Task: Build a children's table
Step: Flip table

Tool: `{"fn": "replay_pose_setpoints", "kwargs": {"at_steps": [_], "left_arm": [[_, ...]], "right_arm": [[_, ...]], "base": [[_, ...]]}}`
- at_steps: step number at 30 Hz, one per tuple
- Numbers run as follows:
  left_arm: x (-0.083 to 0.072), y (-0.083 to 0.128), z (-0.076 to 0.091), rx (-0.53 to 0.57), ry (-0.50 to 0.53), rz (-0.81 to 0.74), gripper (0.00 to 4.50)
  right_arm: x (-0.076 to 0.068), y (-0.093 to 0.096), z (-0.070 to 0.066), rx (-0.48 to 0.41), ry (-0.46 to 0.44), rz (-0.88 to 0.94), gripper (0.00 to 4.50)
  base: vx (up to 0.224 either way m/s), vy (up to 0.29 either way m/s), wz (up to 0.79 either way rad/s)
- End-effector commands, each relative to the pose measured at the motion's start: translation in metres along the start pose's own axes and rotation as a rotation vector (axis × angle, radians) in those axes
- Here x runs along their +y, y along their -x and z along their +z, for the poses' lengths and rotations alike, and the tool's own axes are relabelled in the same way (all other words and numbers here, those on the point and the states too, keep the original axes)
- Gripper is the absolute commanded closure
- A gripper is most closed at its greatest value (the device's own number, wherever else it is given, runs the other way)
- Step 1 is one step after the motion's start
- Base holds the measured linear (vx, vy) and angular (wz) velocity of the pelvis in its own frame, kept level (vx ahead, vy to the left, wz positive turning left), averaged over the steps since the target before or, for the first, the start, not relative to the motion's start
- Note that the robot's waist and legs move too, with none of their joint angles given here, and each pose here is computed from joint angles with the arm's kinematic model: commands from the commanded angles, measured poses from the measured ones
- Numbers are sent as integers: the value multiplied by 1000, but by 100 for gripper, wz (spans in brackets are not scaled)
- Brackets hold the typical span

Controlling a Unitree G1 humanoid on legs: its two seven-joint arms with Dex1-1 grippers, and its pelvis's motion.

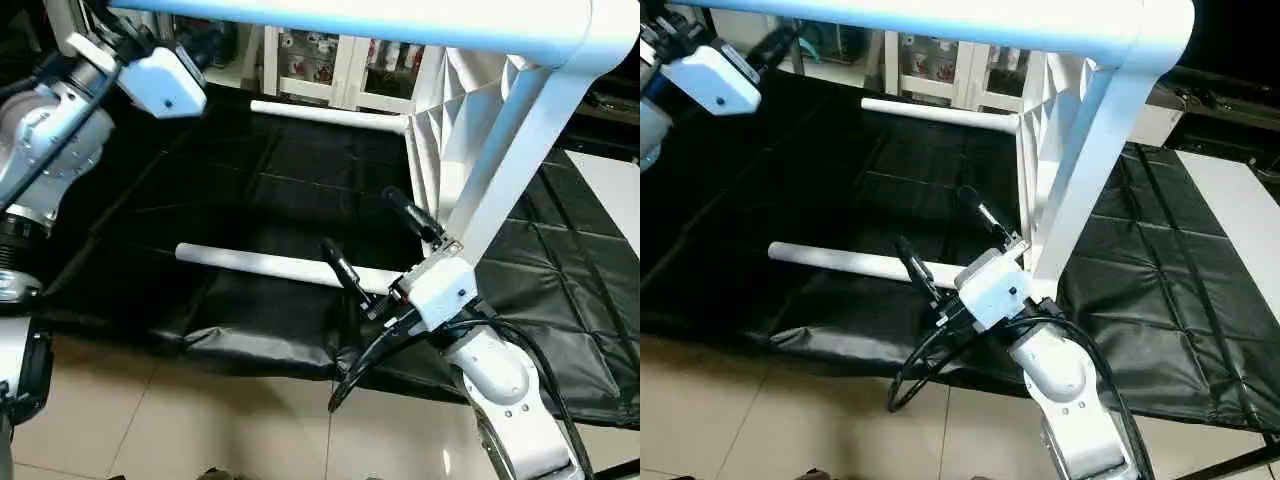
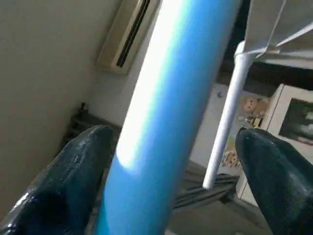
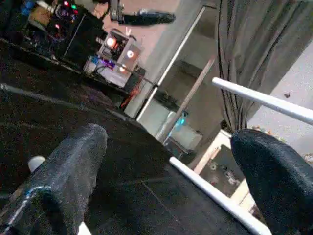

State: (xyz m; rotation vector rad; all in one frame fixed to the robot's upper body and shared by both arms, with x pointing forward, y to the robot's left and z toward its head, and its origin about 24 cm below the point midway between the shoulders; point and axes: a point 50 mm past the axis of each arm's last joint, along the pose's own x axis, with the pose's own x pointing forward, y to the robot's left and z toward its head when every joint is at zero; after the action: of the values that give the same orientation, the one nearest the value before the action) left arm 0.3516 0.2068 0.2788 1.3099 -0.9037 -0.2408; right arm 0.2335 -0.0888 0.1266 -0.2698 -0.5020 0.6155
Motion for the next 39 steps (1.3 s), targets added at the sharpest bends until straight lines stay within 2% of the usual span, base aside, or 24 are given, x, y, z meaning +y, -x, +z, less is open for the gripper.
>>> {"fn": "replay_pose_setpoints", "kwargs": {"at_steps": [1, 19, 21, 24, 25, 30, 32, 39], "left_arm": [[1, -6, 6, -44, -10, -9, 0], [3, -7, 2, -14, 21, -31, 0], [3, -7, 3, -21, 21, -35, 29], [2, -7, 4, -22, 29, -34, 39], [3, -7, 4, -21, 33, -26, 63], [3, -7, 5, -25, 41, -24, 92], [3, -7, 5, -26, 41, -24, 123], [3, -7, 6, -31, 53, -23, 180]], "right_arm": [[-5, 2, 3, -12, 5, -19, 2], [-1, 1, 6, -30, 13, -2, 2], [-1, 1, 7, -31, 14, 1, 0], [-1, 1, 6, -28, 16, 1, 0], [-1, 1, 6, -26, 15, 0, 0], [-1, 2, 6, -20, 15, 3, 0], [-1, 2, 6, -20, 15, 3, 0], [-2, 2, 5, -13, 18, 4, 0]], "base": [[0, 0, 0], [0, 0, 0], [0, 0, 0], [0, 0, 0], [0, 0, 0], [0, 0, 0], [0, 0, 0], [0, 0, 0]]}}
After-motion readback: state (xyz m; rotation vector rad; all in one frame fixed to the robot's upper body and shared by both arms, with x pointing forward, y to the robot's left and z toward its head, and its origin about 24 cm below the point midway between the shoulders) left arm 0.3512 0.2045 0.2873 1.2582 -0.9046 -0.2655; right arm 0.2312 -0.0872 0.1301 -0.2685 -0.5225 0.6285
